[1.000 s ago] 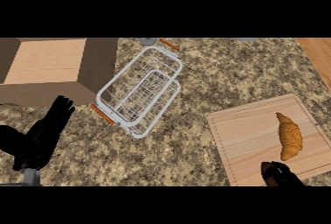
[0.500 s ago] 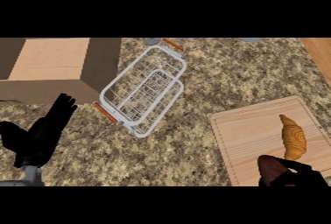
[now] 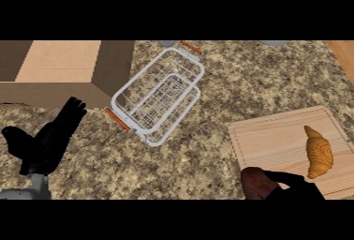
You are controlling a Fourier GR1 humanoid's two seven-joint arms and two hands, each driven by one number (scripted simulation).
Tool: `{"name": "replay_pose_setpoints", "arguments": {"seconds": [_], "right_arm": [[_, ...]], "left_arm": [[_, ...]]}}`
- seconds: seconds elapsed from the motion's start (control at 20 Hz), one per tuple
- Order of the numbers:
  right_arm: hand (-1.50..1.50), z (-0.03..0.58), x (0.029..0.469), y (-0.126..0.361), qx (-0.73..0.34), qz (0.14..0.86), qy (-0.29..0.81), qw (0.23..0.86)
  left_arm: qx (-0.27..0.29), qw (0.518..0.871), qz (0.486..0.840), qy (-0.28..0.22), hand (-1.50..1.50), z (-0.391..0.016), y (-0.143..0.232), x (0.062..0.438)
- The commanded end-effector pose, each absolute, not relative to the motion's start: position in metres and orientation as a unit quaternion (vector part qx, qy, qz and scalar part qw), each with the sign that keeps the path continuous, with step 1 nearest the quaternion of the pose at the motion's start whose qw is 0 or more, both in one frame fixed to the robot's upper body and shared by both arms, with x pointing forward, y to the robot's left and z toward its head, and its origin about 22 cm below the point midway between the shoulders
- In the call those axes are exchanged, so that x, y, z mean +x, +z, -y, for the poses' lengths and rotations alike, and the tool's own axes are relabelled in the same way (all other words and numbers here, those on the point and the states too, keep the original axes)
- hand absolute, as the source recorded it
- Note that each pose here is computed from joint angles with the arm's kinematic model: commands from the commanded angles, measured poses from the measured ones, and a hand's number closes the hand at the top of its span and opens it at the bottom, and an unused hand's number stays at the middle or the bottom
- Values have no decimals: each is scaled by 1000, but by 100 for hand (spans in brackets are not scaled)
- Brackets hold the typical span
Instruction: Pick the sweet potato from the cutting board and place it in the tiered basket
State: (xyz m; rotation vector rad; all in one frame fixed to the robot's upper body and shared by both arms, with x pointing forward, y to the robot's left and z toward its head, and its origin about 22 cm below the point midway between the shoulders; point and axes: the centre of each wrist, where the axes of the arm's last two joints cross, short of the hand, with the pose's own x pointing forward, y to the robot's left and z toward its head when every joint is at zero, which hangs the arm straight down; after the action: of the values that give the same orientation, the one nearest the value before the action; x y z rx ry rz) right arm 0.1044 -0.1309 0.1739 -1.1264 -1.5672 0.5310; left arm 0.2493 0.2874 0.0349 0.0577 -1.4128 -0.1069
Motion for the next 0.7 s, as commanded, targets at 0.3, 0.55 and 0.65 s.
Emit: {"name": "replay_pose_setpoints", "arguments": {"seconds": [0.3,0.55,0.65], "right_arm": [[150,69,158,202,-456,671,216,544],[150,45,193,216,-449,662,213,561],[150,34,213,219,-443,663,205,567]], "left_arm": [[23,756,652,-59,0,-286,43,266],[27,752,656,-62,0,-284,39,259],[24,754,653,-62,0,-280,39,266]]}}
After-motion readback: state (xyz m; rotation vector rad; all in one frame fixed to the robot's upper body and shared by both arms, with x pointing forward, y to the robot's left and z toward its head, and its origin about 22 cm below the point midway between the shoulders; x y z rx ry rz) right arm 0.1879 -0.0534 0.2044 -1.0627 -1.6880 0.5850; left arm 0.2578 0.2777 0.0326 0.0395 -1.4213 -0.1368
